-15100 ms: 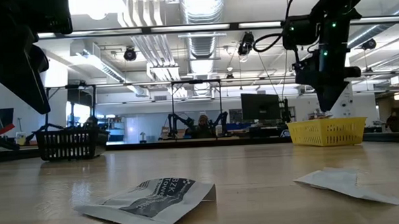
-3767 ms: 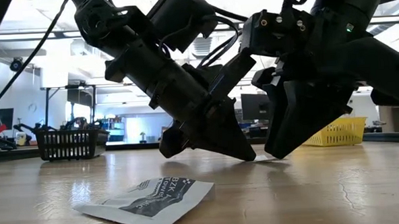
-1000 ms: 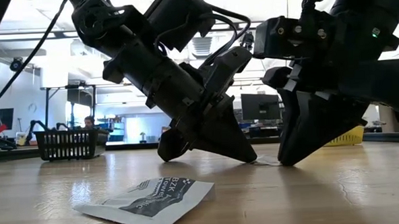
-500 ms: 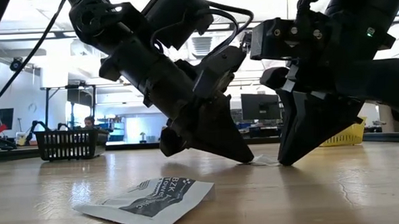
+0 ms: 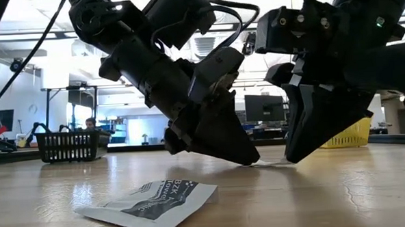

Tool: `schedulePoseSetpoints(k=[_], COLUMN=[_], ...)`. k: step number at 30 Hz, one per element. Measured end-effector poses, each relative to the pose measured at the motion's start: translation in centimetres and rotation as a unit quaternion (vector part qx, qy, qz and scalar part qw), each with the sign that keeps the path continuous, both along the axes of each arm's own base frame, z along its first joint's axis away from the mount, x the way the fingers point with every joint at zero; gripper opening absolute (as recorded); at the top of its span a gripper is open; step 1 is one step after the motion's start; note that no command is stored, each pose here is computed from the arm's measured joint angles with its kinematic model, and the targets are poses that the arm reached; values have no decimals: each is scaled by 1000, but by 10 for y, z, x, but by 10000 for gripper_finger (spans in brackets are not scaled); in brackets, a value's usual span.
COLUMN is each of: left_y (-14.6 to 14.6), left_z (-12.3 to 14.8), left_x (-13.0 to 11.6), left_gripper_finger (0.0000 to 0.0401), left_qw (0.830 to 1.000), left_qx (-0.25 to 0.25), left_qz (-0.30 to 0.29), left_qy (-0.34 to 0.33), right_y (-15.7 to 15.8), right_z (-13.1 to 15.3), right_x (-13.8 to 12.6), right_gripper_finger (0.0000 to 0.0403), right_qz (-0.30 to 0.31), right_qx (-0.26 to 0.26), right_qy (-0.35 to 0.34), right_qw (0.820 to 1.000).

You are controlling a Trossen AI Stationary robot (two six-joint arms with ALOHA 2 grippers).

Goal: Pick & Place First Aid Supplies
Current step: Put the green bandage into the black bin

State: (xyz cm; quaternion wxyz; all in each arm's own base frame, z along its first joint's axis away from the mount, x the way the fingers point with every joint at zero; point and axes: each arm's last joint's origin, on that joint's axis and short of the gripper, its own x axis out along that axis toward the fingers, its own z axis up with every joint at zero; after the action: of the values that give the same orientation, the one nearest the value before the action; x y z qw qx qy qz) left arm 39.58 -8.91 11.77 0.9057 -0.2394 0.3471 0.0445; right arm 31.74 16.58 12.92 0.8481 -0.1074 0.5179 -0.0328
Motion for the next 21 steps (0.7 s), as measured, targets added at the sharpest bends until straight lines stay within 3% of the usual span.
schedulePoseSetpoints(k=[7,15,21], left_y=[4,6,6], left_z=[10,24,35], left_x=[-3,-10,-17], left_gripper_finger=[155,159,158], left_qw=[999,997,992], left_qx=[18,42,81], left_qz=[-45,-69,-90], left_qy=[5,19,29], right_y=[1,0,1], right_z=[4,6,25], right_x=[1,0,-1], right_gripper_finger=[8,8,8], right_qz=[0,-4,-23], right_qx=[-3,-7,-9], right_qy=[4,12,21], right_qw=[1000,1000,999])
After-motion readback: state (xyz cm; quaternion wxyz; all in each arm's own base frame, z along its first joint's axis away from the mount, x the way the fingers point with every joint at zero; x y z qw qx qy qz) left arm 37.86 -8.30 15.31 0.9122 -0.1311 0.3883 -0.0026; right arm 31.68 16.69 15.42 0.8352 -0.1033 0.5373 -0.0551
